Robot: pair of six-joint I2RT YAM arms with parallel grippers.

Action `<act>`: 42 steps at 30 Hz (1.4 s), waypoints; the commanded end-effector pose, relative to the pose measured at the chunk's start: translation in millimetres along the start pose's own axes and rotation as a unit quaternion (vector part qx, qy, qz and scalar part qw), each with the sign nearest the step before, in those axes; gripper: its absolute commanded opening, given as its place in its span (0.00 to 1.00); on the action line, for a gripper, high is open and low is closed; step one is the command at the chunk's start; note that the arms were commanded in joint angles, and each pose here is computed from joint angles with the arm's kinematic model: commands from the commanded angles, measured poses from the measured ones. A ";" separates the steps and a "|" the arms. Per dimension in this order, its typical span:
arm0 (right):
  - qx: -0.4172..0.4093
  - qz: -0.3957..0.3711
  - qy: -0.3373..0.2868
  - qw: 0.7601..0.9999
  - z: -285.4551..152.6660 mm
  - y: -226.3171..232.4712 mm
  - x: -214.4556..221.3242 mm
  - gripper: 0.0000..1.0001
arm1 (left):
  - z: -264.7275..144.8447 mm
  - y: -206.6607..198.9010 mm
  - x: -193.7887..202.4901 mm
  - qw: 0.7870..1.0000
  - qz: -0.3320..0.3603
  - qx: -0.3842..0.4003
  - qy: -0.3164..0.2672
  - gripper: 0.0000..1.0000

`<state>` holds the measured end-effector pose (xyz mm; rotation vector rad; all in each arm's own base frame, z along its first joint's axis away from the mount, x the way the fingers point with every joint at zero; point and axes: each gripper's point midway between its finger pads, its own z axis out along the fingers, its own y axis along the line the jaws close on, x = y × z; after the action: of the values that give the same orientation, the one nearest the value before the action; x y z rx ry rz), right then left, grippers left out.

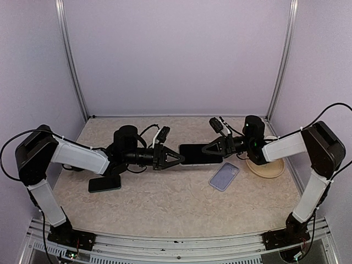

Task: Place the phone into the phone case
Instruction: Press the bottom right corner of the phone case, then press the bottom left corner of the phone case.

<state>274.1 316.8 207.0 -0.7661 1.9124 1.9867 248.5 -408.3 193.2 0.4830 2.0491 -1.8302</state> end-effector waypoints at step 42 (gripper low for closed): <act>-0.001 -0.035 0.021 0.999 11.5 13.7 10.8 0.00 | 6.6 -8.3 -38.6 0.999 0.044 -0.016 -0.023 0.27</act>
<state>260.3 322.8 200.5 -0.8266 1.9344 1.9644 280.9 -409.7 212.5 0.4684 2.0173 -1.7419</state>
